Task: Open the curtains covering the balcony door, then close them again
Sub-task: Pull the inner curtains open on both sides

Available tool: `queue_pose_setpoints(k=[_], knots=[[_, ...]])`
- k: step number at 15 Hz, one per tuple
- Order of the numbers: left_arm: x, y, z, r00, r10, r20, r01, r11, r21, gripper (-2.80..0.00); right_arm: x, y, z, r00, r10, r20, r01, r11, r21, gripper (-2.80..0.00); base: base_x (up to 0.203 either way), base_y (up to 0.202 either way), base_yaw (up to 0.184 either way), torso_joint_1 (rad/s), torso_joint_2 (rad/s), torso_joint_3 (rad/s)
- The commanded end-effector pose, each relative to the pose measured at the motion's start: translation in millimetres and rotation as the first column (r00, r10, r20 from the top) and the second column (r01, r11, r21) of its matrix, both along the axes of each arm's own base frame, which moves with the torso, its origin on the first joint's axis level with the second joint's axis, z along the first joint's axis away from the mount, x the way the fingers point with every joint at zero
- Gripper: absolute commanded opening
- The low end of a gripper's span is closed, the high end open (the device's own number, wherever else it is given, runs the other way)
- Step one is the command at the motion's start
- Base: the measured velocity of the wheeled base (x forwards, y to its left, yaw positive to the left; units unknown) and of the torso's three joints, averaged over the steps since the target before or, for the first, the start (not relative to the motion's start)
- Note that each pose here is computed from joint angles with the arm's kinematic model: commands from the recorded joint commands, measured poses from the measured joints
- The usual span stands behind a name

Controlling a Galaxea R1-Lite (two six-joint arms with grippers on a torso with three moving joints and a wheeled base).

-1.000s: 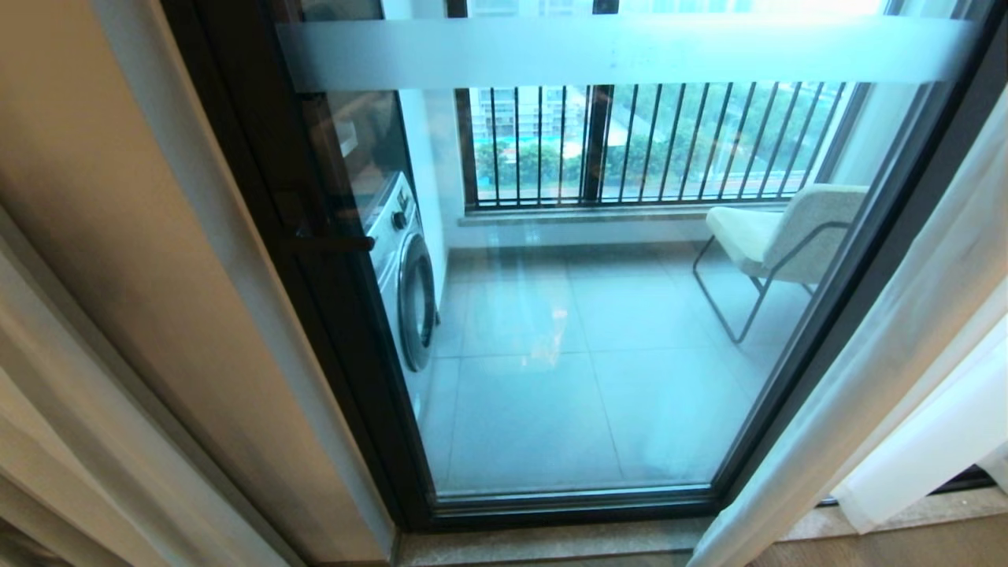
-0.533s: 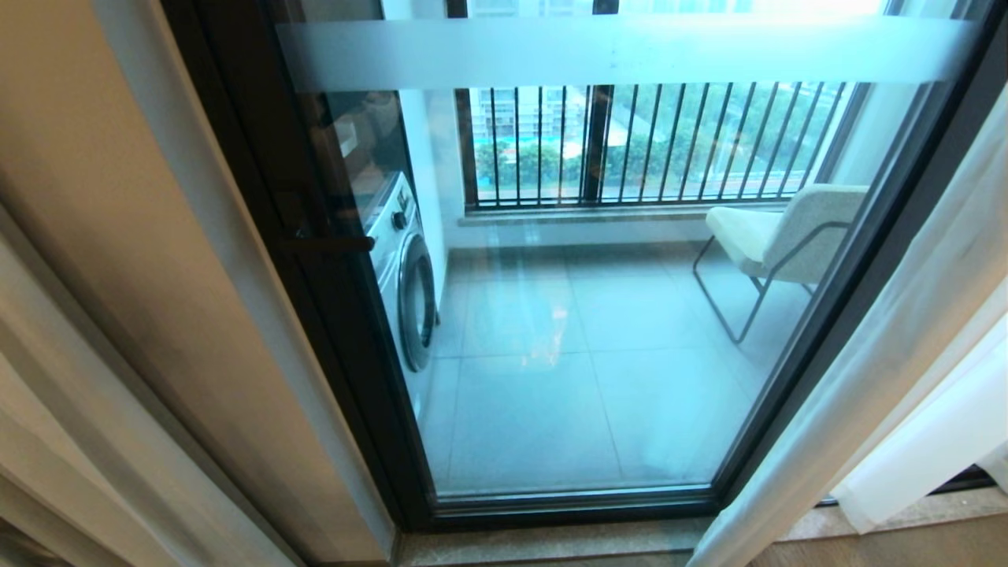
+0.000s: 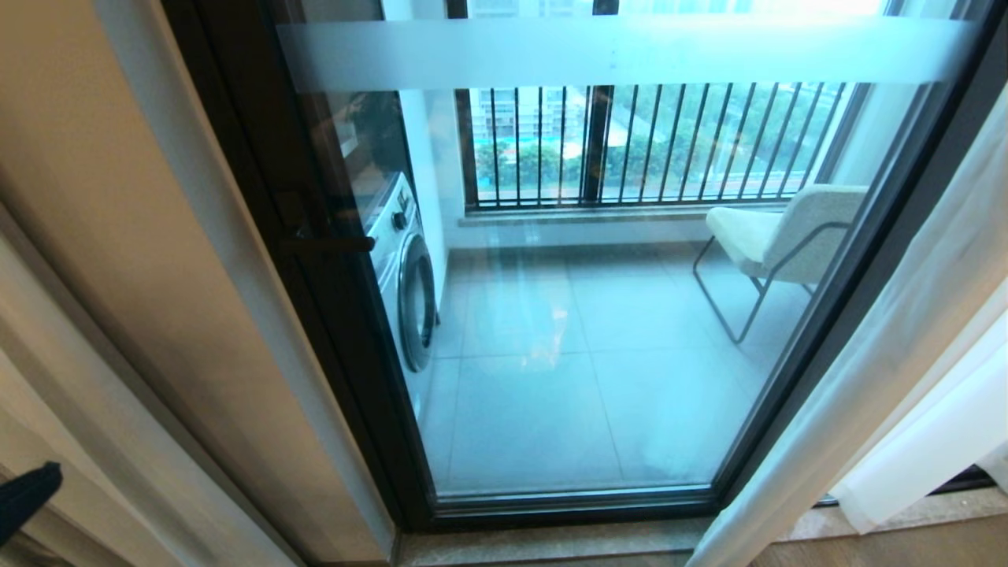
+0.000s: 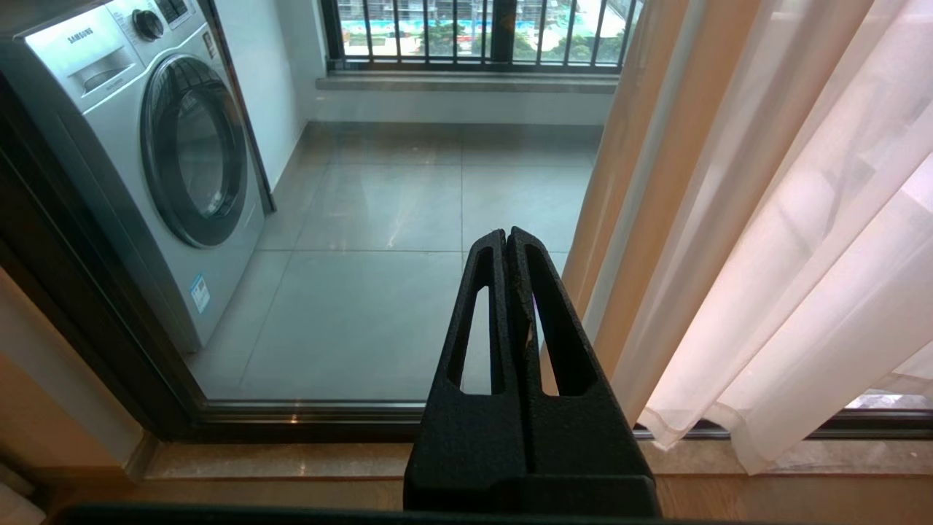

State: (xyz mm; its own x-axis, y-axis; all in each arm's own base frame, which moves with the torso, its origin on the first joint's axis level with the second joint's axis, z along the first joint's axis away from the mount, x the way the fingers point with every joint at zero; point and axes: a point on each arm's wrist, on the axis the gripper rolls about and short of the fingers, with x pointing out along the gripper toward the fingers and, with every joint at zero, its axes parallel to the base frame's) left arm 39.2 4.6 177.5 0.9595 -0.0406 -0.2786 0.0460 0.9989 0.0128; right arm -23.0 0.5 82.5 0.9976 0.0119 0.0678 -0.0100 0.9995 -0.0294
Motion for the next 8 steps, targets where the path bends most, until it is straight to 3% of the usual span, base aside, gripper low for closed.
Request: queue_pose_setpoints(k=[1,5,8], knots=[[-10,-4,-31,0.999,-0.041,0.026,0.040,0.998,0.048,-2.80,0,0,0,1.000,0.000,0.001,0.000,1.000,-0.001,-2.80,0.000,0.000,0.000,0.000,0.00,0.000],[-32,-10,-72,0.982,-0.061,0.178,0.038,0.991,0.129,-2.80,0,0,0,1.000,0.000,0.001,0.000,1.000,-0.001,-2.80,0.000,0.000,0.000,0.000,0.00,0.000],[-37,-10,-78,0.977,-0.016,0.212,-0.008,0.994,0.111,-2.80,0,0,0,1.000,0.000,0.001,0.000,1.000,-0.001,-2.80,0.000,0.000,0.000,0.000,0.00,0.000]])
